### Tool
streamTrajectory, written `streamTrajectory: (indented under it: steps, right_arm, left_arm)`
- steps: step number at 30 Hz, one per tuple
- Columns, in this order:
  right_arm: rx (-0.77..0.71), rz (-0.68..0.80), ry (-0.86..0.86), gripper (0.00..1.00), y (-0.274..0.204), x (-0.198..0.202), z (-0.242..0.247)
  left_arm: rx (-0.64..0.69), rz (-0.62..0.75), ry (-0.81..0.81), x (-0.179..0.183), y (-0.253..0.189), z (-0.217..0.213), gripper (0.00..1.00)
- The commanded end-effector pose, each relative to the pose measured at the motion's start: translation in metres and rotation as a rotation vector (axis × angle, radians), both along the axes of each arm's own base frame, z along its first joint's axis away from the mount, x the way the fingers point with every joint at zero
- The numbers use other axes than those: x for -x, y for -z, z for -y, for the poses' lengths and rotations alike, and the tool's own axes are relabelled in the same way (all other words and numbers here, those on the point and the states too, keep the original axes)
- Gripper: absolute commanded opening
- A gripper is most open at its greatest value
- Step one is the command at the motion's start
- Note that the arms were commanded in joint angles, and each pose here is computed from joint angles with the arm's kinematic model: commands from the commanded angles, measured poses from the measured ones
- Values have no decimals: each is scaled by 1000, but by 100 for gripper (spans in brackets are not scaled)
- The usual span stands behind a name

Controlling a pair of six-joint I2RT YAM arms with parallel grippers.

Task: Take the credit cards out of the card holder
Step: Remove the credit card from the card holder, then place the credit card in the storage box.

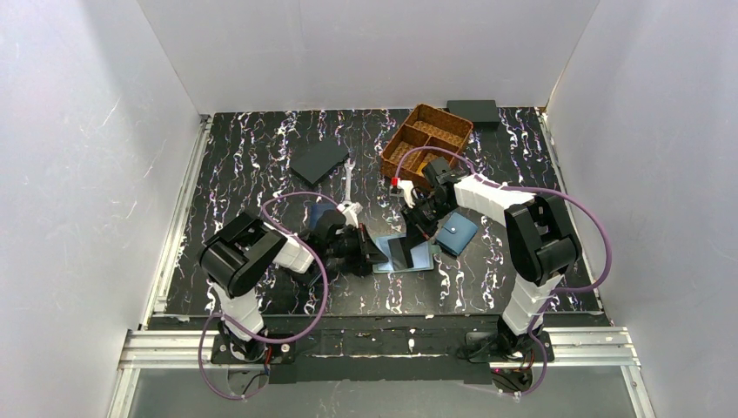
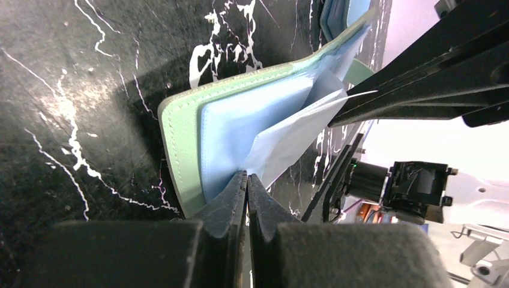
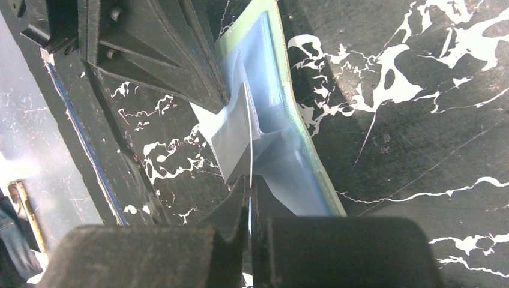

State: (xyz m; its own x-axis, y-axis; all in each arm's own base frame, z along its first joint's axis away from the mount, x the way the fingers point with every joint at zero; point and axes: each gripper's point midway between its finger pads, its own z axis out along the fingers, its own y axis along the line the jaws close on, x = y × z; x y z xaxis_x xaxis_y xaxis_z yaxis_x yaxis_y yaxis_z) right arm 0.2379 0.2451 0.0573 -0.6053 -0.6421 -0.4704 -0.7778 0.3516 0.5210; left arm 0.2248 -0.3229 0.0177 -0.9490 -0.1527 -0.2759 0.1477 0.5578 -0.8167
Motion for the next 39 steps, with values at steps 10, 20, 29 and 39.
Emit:
streamTrajectory:
  steps: [10,20,29,39]
  right_arm:
    - [148,178,113,1,-13,-46,38]
    - [69,121,77,1,-31,-40,49]
    - [-232,323,71,1,-108,-46,58]
    - [-258,617,358,1,-182,-128,93]
  left_arm:
    - [-159,-150,-199,-3,58,-47,2]
    - [-79,-13,-138,-17,15,-34,7]
    - [-66,286,-122,-20,-79,-51,22]
    - [-183,457,-295,-1,-136,-125,98]
